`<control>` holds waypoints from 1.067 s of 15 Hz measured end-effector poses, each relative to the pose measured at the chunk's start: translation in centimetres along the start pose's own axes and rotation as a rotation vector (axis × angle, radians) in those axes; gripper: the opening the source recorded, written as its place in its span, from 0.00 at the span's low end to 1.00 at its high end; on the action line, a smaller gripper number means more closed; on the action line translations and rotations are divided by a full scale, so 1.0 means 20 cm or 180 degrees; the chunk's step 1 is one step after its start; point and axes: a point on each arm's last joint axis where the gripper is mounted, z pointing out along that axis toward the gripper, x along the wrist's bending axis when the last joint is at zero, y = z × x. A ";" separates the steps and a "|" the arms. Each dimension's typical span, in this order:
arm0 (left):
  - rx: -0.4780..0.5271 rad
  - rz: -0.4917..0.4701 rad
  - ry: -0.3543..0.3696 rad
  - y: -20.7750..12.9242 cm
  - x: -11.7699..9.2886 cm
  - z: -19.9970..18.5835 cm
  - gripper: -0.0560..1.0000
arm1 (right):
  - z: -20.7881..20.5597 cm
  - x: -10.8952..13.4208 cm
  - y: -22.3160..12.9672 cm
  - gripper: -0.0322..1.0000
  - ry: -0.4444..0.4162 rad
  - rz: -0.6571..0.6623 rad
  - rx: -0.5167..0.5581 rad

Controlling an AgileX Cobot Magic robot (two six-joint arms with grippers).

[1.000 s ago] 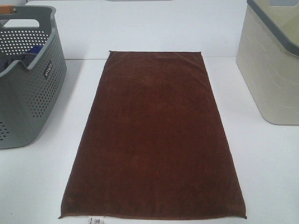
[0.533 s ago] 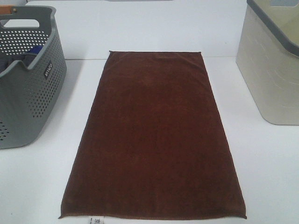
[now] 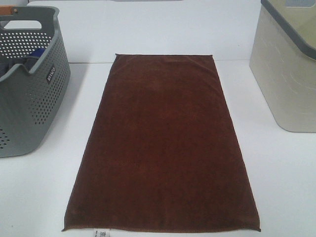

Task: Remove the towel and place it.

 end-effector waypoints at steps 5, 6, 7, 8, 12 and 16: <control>0.0000 0.0000 0.0000 0.00 0.00 0.00 0.68 | 0.00 0.00 0.00 0.64 -0.0008 -0.0161 0.0001; 0.0000 0.0000 0.0000 0.00 0.00 0.00 0.68 | 0.00 0.00 0.00 0.64 -0.0008 -0.0170 0.0001; 0.0000 0.0000 0.0000 0.00 0.00 0.00 0.68 | 0.00 0.00 0.00 0.64 -0.0008 -0.0170 0.0001; 0.0000 0.0000 0.0000 0.00 0.00 0.00 0.68 | 0.00 0.00 0.00 0.64 -0.0008 -0.0170 0.0001; 0.0000 -0.0006 0.0009 0.00 0.00 0.00 0.68 | 0.00 0.00 0.00 0.64 -0.0008 -0.0170 0.0001; -0.0002 -0.0357 0.0349 0.00 0.04 0.00 0.68 | 0.00 0.00 0.00 0.64 -0.0008 -0.0170 0.0001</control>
